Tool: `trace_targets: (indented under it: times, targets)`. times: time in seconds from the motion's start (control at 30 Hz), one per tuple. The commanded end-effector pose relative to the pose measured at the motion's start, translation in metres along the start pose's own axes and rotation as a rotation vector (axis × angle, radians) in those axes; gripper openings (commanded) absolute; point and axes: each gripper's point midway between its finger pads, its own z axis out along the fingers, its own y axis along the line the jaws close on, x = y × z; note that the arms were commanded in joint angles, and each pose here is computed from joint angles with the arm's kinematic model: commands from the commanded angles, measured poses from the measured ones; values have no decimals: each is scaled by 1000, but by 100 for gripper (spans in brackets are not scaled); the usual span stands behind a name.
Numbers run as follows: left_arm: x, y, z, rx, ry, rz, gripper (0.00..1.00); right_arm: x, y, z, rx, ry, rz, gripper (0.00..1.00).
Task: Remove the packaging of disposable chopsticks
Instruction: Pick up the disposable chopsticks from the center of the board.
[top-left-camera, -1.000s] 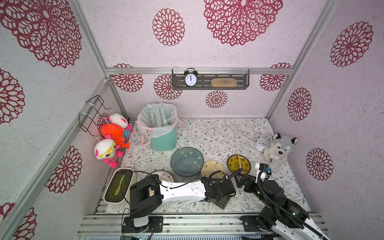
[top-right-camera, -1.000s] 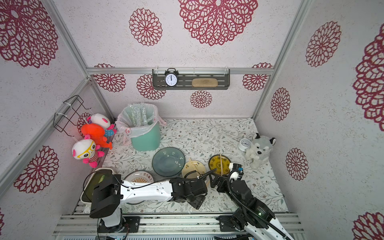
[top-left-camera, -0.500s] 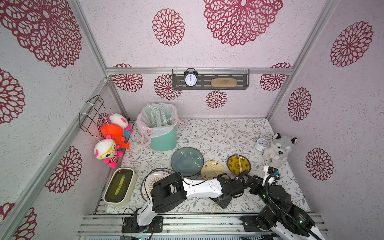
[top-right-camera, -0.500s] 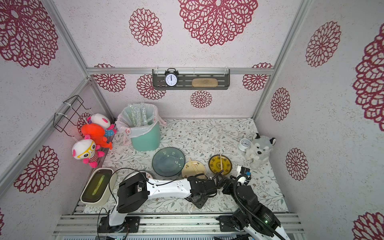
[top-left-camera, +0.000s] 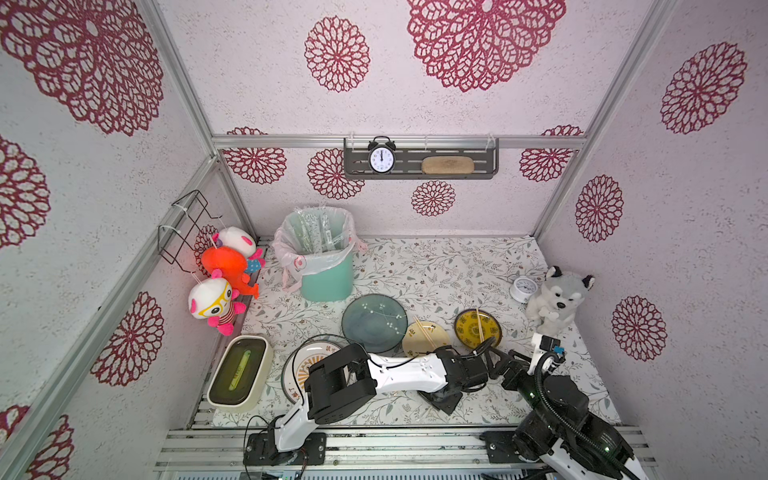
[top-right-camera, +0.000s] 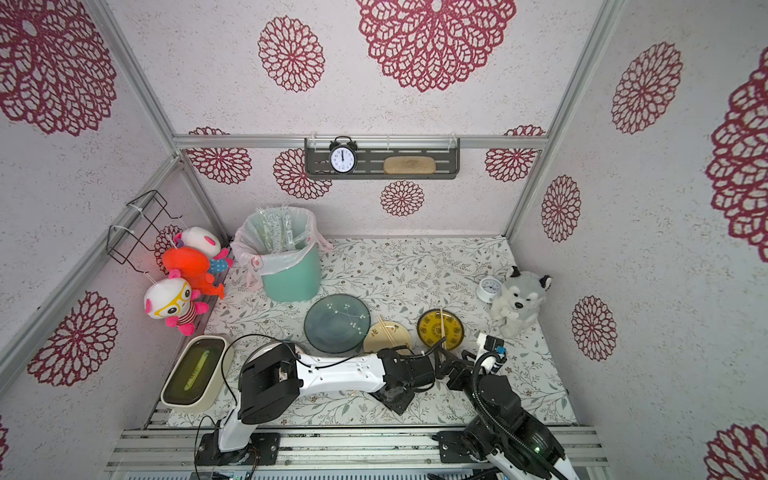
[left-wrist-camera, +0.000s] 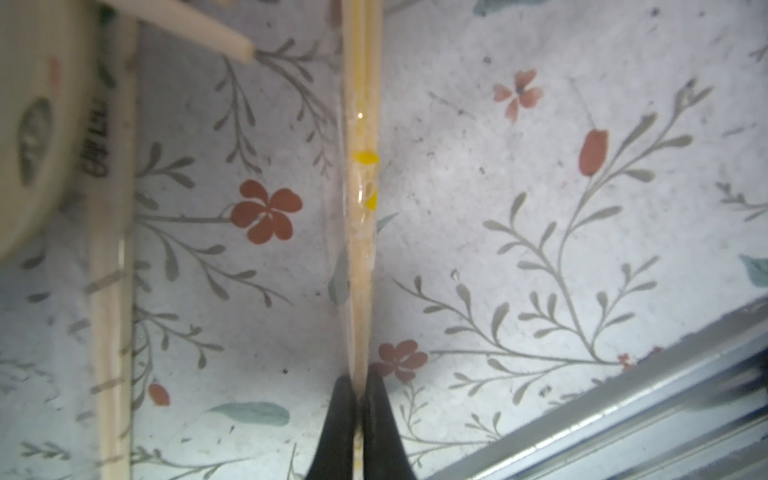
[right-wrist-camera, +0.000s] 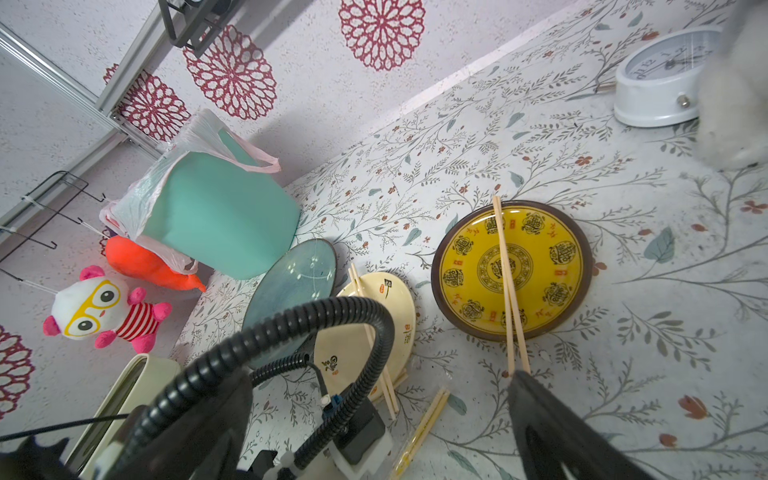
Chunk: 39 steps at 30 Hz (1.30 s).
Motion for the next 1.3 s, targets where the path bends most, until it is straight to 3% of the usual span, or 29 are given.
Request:
trace_targets:
  times: [0.0, 0.2, 0.5, 0.67, 0.83, 0.93, 1.03, 1.13, 1.27]
  targets:
    - [12, 33, 8, -135, -2, 34, 0, -19, 12, -3, -48, -77, 31, 97]
    - [-31, 8, -57, 34, -320, 78, 0, -19, 6, 4, -22, -110, 30, 97]
    - [-24, -19, -72, 225, -337, 194, 0, -26, 5, 4, -9, -151, 28, 97]
    - [-35, -5, -81, 211, -444, 166, 0, -22, 11, 8, -51, -140, 30, 97]
    - [-55, 15, -145, 252, -743, 96, 0, -19, 63, 12, -339, -151, -4, 99]
    - [-62, 45, -170, 237, -868, 22, 0, -26, 89, 2, -496, -195, -24, 99]
    - [-67, 58, -201, 355, -1006, 10, 0, -28, 115, -8, -640, -227, -89, 99]
    - [-66, 63, -231, 357, -1117, 62, 0, -25, 139, -7, -745, -229, -164, 98]
    - [-70, 98, -257, 386, -1211, -12, 0, -10, 171, 4, -884, -156, -242, 94]
